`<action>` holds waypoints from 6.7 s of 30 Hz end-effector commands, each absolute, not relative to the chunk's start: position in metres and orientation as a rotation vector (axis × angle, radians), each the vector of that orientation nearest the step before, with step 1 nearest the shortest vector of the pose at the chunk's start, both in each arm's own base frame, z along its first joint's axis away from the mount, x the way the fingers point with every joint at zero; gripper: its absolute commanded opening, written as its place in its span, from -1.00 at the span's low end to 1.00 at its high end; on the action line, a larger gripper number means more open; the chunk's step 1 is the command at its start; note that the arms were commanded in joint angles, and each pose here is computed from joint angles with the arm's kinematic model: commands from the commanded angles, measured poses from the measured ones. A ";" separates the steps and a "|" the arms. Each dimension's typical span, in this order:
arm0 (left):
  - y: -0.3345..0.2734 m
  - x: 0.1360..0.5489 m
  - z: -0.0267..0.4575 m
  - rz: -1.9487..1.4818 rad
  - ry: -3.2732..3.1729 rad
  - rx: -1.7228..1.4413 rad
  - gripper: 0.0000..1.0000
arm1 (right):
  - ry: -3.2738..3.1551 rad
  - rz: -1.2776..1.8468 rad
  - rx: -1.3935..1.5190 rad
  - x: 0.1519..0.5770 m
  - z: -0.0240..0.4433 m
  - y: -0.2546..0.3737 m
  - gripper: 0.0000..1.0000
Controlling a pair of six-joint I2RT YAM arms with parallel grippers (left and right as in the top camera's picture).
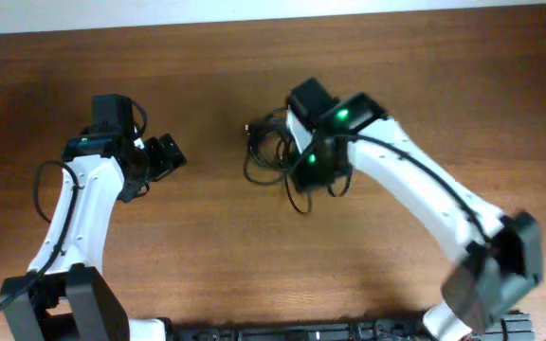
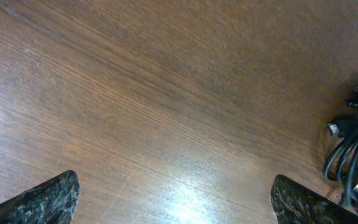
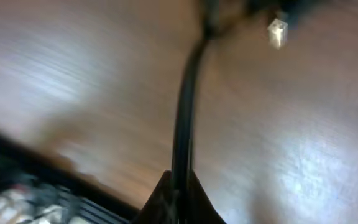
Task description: Untangle cables
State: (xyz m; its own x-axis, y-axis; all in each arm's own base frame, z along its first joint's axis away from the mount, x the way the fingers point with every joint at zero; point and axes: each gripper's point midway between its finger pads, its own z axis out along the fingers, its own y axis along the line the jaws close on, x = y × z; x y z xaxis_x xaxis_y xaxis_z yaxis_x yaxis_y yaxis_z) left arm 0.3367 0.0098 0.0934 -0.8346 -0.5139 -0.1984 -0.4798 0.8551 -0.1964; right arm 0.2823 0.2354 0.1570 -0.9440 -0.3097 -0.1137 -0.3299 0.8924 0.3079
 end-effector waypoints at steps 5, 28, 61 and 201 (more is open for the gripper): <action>0.010 0.339 0.094 -0.196 2.781 -0.764 0.82 | 1.965 1.122 -0.662 0.232 0.498 0.259 -0.92; -0.196 0.245 0.103 -0.725 2.978 0.595 0.97 | 2.552 -0.047 0.183 0.330 0.342 0.093 0.68; -0.263 0.052 0.039 -0.600 3.430 1.258 -0.18 | 2.440 -0.211 0.959 0.321 0.336 -0.107 1.00; -0.116 0.406 0.069 -0.185 3.152 0.493 0.98 | 2.441 -0.211 0.959 0.320 0.336 -0.107 1.00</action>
State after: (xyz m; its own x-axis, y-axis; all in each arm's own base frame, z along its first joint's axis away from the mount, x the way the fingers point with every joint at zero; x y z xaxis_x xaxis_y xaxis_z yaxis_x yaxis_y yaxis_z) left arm 0.4026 -0.1227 0.0837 -0.9538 0.2965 0.0494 0.2860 0.9456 -0.1549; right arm 0.3240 -0.1048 0.3320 -0.6366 0.5904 -0.4961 0.6627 0.7478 0.0395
